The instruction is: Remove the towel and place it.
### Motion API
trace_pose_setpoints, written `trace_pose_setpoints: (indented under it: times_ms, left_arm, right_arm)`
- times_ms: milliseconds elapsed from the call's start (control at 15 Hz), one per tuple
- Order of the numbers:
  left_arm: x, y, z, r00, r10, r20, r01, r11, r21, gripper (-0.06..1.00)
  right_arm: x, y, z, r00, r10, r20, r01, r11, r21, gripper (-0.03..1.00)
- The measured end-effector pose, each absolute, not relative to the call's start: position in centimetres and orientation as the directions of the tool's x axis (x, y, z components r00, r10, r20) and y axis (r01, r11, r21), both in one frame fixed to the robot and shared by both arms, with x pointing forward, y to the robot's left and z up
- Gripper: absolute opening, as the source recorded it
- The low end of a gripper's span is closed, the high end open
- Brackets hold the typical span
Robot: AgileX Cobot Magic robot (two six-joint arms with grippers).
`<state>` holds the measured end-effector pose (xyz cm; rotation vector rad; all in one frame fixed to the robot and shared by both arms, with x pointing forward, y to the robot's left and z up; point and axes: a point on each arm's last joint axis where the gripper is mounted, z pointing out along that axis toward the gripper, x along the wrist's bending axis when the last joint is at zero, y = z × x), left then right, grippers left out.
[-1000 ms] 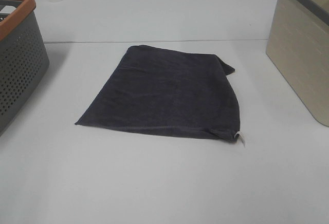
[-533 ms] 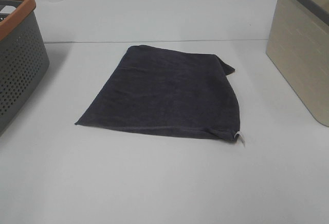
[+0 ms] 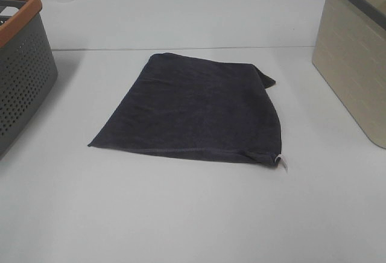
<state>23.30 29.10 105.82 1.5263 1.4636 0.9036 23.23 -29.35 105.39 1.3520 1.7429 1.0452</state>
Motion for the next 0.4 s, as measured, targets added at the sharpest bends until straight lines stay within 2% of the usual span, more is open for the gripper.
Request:
trace_pose_setpoints:
  times_ms: [400]
  left_arm:
    - [23.3,29.1,105.81,0.068,0.997,-0.04,0.412,0.009,0.911,0.79]
  right_arm:
    - [23.23,-29.35,105.39,-0.223,0.974,-0.042,0.422,0.135,0.897,0.83]
